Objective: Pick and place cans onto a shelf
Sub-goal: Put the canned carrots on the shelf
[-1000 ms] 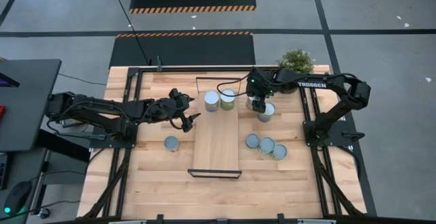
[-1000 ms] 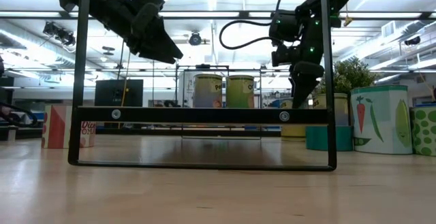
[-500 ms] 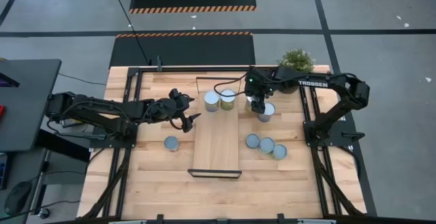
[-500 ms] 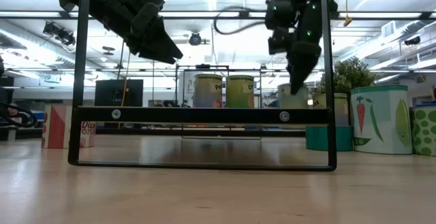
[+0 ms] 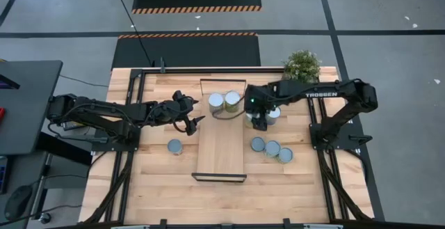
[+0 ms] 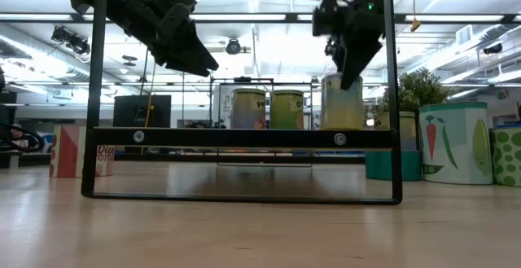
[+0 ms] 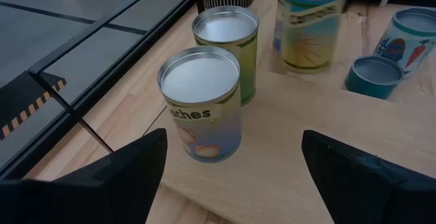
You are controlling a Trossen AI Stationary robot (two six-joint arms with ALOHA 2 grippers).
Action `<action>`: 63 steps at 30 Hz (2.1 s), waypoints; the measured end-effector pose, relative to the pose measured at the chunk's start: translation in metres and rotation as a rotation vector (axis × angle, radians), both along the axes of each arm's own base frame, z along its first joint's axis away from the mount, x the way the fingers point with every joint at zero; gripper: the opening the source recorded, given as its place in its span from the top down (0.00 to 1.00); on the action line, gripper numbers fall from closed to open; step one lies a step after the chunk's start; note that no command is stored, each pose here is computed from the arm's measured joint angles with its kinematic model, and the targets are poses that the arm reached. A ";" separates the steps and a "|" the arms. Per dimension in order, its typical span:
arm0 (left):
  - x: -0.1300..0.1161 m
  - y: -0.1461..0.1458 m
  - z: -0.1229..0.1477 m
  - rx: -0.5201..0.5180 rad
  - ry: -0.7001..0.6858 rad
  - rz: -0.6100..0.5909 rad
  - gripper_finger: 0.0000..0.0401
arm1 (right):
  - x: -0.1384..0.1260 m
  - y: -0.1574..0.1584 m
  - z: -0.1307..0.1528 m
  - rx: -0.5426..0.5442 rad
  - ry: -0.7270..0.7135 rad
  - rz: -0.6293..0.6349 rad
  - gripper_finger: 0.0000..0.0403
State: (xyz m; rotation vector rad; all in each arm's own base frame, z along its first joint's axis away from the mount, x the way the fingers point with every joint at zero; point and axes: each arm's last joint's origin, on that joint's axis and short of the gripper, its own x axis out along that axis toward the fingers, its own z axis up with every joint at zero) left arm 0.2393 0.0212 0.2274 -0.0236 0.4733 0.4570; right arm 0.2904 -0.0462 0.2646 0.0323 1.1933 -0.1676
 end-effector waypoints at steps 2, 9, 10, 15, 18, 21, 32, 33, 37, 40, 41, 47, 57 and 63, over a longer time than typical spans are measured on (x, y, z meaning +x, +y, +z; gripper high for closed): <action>0.000 0.000 0.000 0.000 -0.001 0.000 0.14 | 0.003 0.011 0.004 -0.003 -0.020 0.027 0.17; 0.001 0.000 0.001 0.019 -0.007 -0.009 0.14 | 0.018 0.037 0.011 -0.037 -0.167 0.076 0.16; 0.001 0.000 0.002 0.020 -0.010 -0.009 0.14 | 0.020 0.038 0.012 -0.041 -0.191 0.073 0.16; 0.001 0.000 0.002 0.020 -0.014 -0.009 0.14 | 0.023 0.040 0.014 -0.020 -0.231 0.041 0.16; 0.001 0.000 0.002 0.020 -0.015 -0.009 0.14 | 0.024 0.043 0.014 -0.009 -0.237 0.027 0.16; 0.001 0.000 0.002 0.020 -0.016 -0.009 0.14 | 0.024 0.049 0.015 -0.012 -0.248 0.027 0.16; 0.002 0.000 0.003 0.021 -0.023 -0.010 0.14 | 0.051 0.053 -0.001 -0.048 -0.131 0.022 0.16; 0.002 0.000 0.003 0.021 -0.022 -0.010 0.14 | 0.054 0.053 0.000 -0.050 -0.121 0.026 0.16; 0.001 0.000 0.002 0.020 -0.012 -0.010 0.14 | 0.067 0.053 0.005 -0.056 -0.068 0.029 0.16; 0.001 0.000 0.001 0.016 -0.008 -0.009 0.14 | 0.073 0.053 0.005 -0.058 -0.032 0.032 0.16; 0.001 0.000 0.001 0.016 -0.007 -0.009 0.14 | 0.075 0.053 0.004 -0.059 -0.018 0.035 0.16; 0.000 0.000 0.001 0.014 0.002 -0.008 0.14 | 0.081 0.051 -0.009 -0.079 0.029 0.029 0.12; 0.000 0.000 0.001 0.018 0.002 -0.010 0.14 | 0.079 0.043 -0.002 -0.134 0.000 -0.005 0.01; 0.000 0.000 0.000 0.007 0.003 -0.004 0.14 | 0.077 0.048 0.000 -0.127 0.000 -0.010 0.01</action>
